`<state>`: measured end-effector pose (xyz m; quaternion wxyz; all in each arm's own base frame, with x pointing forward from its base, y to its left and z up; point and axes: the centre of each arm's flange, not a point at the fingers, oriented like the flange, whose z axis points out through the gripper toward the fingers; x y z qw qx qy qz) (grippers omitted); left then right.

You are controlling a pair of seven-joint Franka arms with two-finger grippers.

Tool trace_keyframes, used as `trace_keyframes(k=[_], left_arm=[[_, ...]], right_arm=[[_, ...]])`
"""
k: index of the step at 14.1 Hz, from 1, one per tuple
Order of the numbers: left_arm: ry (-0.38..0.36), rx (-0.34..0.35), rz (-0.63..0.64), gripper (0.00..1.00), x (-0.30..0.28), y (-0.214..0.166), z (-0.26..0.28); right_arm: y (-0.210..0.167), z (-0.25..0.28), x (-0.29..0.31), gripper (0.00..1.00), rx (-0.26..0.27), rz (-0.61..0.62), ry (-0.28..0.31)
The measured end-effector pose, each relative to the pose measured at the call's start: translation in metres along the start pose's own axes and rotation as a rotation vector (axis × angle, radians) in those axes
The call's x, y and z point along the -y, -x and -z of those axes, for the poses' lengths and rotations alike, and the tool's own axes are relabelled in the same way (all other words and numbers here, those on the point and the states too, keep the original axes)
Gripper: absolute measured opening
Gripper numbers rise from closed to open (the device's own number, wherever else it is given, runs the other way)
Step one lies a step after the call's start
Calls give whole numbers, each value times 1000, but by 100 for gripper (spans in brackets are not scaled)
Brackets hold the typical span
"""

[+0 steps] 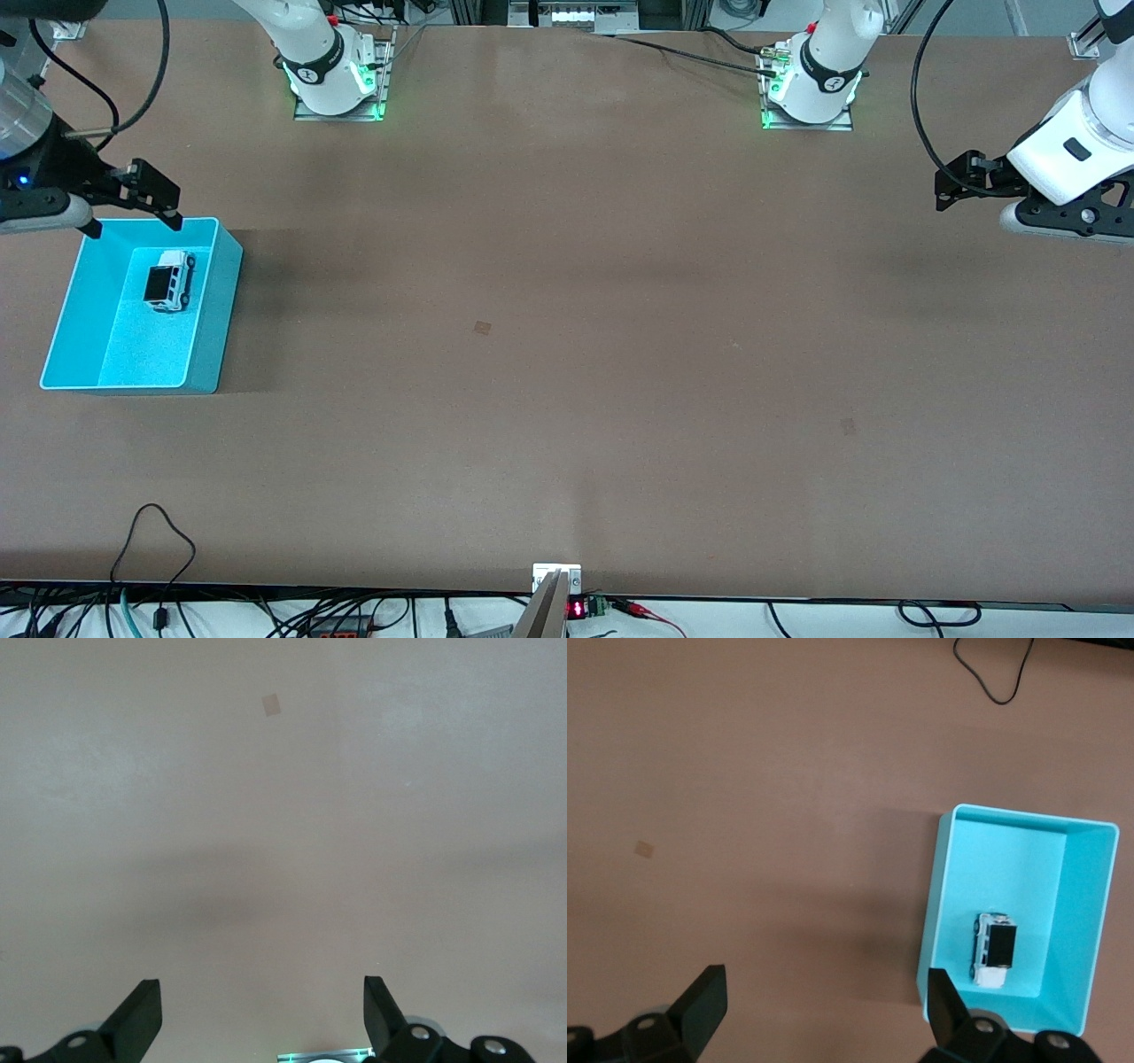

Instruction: Wind and store white jeep toy

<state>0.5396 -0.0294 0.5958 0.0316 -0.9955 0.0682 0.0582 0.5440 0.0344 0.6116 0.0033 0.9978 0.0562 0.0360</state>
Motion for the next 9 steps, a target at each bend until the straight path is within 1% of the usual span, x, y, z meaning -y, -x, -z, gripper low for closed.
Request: trace_keyframes(k=[1,3,6,9], left_arm=[[0,0,1,100,0,0,0],[0,0,1,100,0,0,0],[0,0,2,100,0,0,0],[0,0,3,100,1,0,0]], right_arm=[[2,5,3,100,12,-21,-16],[8,16,6,100,21,-41,-28],[16,27,9,100,26,-86,-28],[16,27,8,100,25,-98,-29]])
